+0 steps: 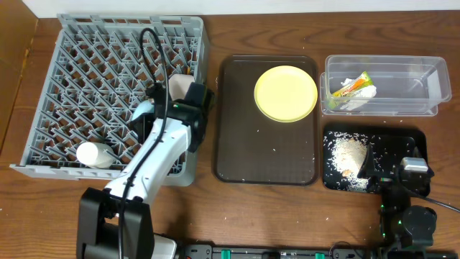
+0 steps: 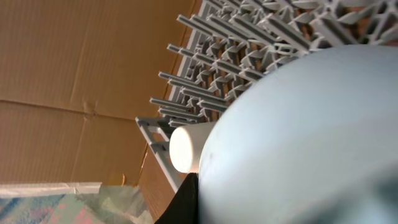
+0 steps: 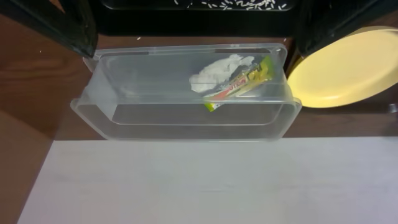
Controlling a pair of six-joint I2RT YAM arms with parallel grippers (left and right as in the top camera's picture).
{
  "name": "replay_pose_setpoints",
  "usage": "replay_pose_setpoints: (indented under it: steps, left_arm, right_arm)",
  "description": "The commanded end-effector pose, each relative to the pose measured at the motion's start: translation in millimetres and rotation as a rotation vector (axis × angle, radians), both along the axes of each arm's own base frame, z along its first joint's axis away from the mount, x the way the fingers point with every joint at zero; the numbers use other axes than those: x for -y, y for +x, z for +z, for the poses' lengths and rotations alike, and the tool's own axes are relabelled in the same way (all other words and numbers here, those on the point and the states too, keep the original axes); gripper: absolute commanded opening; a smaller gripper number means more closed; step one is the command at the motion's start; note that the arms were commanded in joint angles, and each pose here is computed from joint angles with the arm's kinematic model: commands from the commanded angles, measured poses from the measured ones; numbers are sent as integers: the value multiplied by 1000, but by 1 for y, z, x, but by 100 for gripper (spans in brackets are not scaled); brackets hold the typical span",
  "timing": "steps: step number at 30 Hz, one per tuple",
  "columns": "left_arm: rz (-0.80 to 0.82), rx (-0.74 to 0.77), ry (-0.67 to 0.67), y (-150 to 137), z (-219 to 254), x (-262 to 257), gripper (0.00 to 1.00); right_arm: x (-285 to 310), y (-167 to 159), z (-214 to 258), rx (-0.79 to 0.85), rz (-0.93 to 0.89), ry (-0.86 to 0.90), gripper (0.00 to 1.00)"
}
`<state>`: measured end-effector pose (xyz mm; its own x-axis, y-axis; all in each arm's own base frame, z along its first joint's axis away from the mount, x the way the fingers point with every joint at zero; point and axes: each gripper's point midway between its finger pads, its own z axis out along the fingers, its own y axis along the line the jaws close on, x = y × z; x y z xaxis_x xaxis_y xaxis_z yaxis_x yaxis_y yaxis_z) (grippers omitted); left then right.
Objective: Sort waste into correct bins and load items into the dishwasher
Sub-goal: 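Carry the light-blue bowl into the dish rack and release it, then reach the left gripper to the yellow plate and grasp its edge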
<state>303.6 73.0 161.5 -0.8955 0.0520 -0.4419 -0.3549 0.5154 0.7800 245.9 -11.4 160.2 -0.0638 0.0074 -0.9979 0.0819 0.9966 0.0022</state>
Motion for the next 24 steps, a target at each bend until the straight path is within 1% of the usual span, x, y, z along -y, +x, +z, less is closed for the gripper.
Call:
replay_pose_setpoints:
  steps: [1, 7, 8, 9, 10, 11, 17, 19, 22, 24]
  left_arm:
    - [4, -27, -16, -6, -9, 1, 8]
    - [23, -37, -26, -12, -11, 0, 8]
    - [23, -54, -25, -15, -11, 0, 11]
    - [20, -71, -19, -17, -11, 0, 17]
    - [16, -84, -15, -19, -10, 1, 30]
    - [11, -91, -12, -20, -9, 1, 35]
    - [-54, -47, -25, -14, 7, 21, 38]
    - [-88, -21, -44, -12, 13, 31, 42]
    - [-152, 7, -93, -11, 19, 52, 44]
    - [-206, 37, -107, -12, 26, 67, 48]
  right_arm:
    - [3, 0, 0, 2, -13, -7, 99]
    - [3, 0, 0, 2, -13, -7, 99]
    - [3, 0, 0, 2, -13, -7, 99]
    - [3, 0, -1, 2, -13, -7, 99]
    - [3, 0, -1, 2, -13, -7, 99]
    - [3, 0, 0, 2, -13, -7, 99]
    - [3, 0, -1, 2, -13, -7, 99]
    - [3, 0, 0, 2, -13, -7, 99]
    - [3, 0, 0, 2, -13, -7, 99]
    - [3, 0, 0, 2, -13, -7, 99]
